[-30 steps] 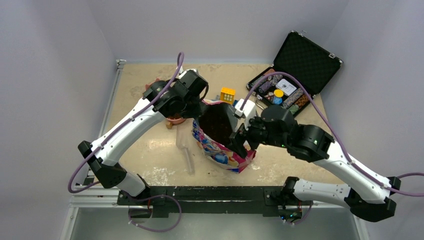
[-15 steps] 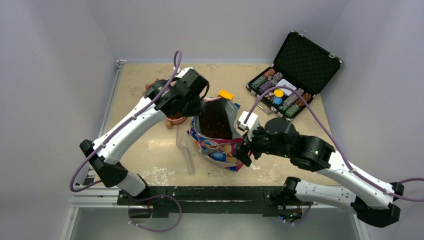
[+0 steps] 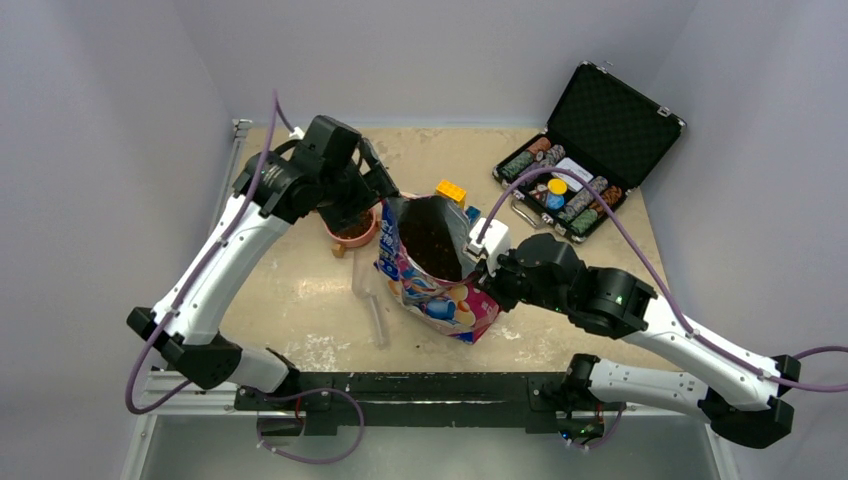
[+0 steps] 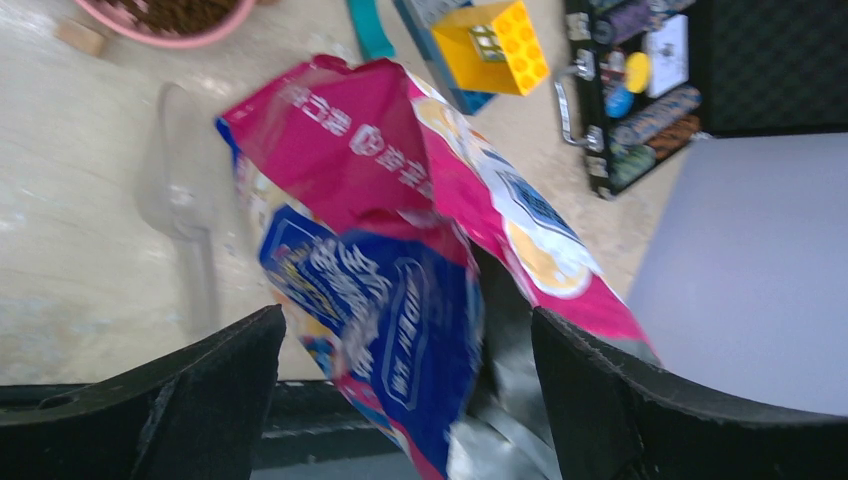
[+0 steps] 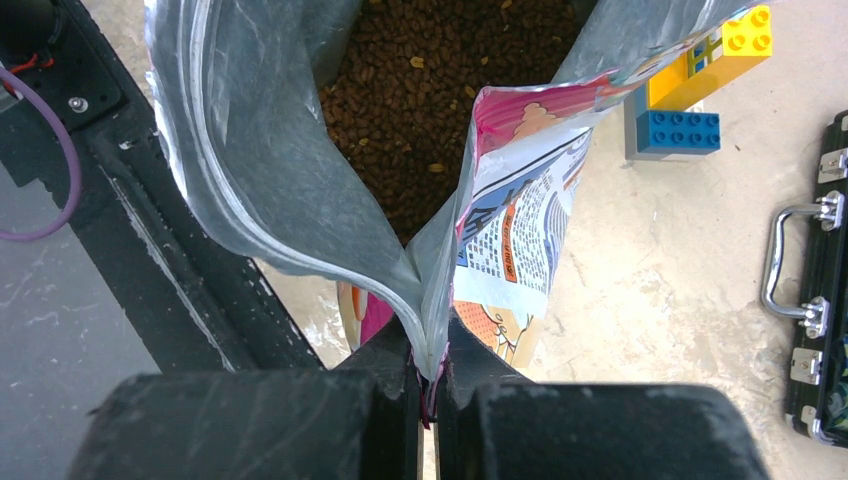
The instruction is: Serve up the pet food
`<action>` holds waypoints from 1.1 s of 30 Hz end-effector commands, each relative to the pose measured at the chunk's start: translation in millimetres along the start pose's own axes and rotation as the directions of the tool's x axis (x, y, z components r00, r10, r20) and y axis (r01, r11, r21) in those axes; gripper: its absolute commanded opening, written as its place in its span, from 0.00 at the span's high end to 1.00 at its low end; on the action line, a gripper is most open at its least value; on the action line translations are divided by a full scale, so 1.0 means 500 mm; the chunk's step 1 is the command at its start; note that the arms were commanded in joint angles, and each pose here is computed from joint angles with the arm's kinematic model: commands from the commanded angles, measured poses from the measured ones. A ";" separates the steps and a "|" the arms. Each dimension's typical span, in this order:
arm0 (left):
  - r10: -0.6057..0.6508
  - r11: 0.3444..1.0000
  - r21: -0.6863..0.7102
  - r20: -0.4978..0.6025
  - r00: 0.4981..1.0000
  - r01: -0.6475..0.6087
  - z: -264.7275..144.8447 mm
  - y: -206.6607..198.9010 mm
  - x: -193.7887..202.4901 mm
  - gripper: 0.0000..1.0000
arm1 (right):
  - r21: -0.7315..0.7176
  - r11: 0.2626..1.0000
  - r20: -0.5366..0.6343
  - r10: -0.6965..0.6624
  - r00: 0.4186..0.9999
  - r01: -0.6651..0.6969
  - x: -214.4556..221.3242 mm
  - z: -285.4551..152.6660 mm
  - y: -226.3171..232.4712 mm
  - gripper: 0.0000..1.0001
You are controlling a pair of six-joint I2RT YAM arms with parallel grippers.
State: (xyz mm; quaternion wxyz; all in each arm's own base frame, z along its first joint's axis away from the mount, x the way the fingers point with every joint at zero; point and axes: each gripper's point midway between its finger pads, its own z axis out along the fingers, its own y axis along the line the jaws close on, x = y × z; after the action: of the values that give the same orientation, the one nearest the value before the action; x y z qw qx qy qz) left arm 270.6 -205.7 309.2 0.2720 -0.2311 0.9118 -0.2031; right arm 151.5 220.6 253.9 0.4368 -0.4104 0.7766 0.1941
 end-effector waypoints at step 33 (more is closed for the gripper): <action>-0.579 0.811 -0.087 -0.253 0.775 0.578 0.025 -0.062 0.025 0.14 | 0.080 0.997 0.075 0.017 0.997 -0.023 -0.059 -0.034 -0.031 1.00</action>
State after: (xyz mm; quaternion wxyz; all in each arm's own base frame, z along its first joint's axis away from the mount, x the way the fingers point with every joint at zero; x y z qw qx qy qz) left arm 269.6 -221.7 315.0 0.1228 -0.4512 0.8314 -0.3001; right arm 153.8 213.9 255.7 0.4232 -0.4025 0.7930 0.1733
